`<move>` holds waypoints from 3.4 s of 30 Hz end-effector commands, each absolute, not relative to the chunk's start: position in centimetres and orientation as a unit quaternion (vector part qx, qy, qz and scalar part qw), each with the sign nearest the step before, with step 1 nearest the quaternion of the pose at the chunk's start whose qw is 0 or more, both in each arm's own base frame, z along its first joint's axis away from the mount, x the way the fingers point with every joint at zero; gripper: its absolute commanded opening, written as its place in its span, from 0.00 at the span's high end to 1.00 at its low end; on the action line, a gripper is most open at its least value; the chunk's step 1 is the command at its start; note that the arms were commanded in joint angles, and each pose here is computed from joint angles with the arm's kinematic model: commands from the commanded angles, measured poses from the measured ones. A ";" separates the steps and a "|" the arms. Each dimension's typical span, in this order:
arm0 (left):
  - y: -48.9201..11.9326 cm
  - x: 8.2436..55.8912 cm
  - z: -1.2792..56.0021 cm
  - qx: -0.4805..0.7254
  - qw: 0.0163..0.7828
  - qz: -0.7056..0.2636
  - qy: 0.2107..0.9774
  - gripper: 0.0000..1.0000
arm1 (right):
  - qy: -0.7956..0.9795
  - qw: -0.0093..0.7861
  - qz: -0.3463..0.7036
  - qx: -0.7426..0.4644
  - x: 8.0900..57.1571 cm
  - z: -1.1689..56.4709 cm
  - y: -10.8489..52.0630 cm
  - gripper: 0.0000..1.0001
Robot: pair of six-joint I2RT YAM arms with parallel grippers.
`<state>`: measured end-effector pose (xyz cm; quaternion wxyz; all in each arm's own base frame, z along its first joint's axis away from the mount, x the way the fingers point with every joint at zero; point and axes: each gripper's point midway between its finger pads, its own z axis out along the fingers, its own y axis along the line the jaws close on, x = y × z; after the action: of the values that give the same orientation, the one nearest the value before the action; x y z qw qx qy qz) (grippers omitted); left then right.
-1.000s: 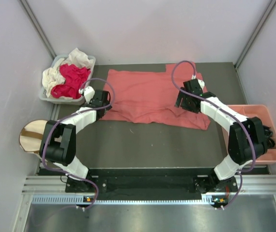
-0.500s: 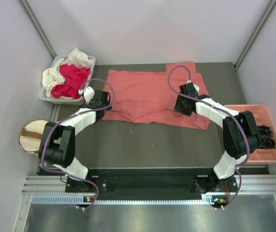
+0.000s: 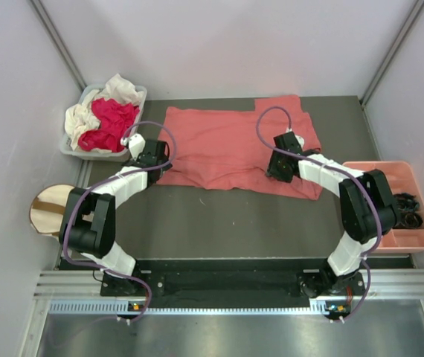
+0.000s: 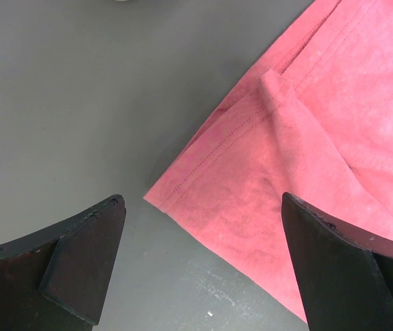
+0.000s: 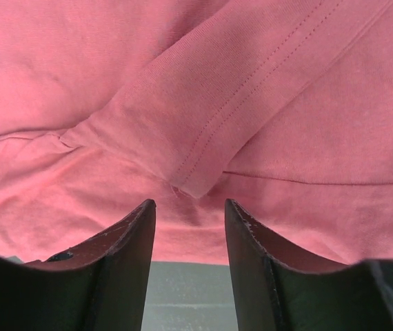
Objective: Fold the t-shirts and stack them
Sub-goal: Fold the flattened tshirt in 1/3 of the way
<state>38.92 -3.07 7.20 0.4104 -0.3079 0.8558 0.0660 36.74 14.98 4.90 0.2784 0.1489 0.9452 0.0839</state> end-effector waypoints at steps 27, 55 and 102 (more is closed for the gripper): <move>-2.7 39.1 8.2 -0.310 0.423 0.073 0.849 0.01 | 0.942 0.298 0.062 0.142 39.4 4.0 15.3 0.75; -2.6 38.3 7.4 -0.309 0.414 0.078 0.853 0.01 | 0.931 0.340 0.082 0.105 44.2 8.8 17.4 1.00; -2.0 37.0 5.9 -0.296 0.404 0.092 0.861 0.01 | 0.921 0.335 -0.058 0.191 33.2 11.3 3.5 0.41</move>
<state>36.37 -1.76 5.86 0.3952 -0.2973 0.8635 0.0994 34.69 4.52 10.96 0.3290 0.1584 0.9302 -0.0382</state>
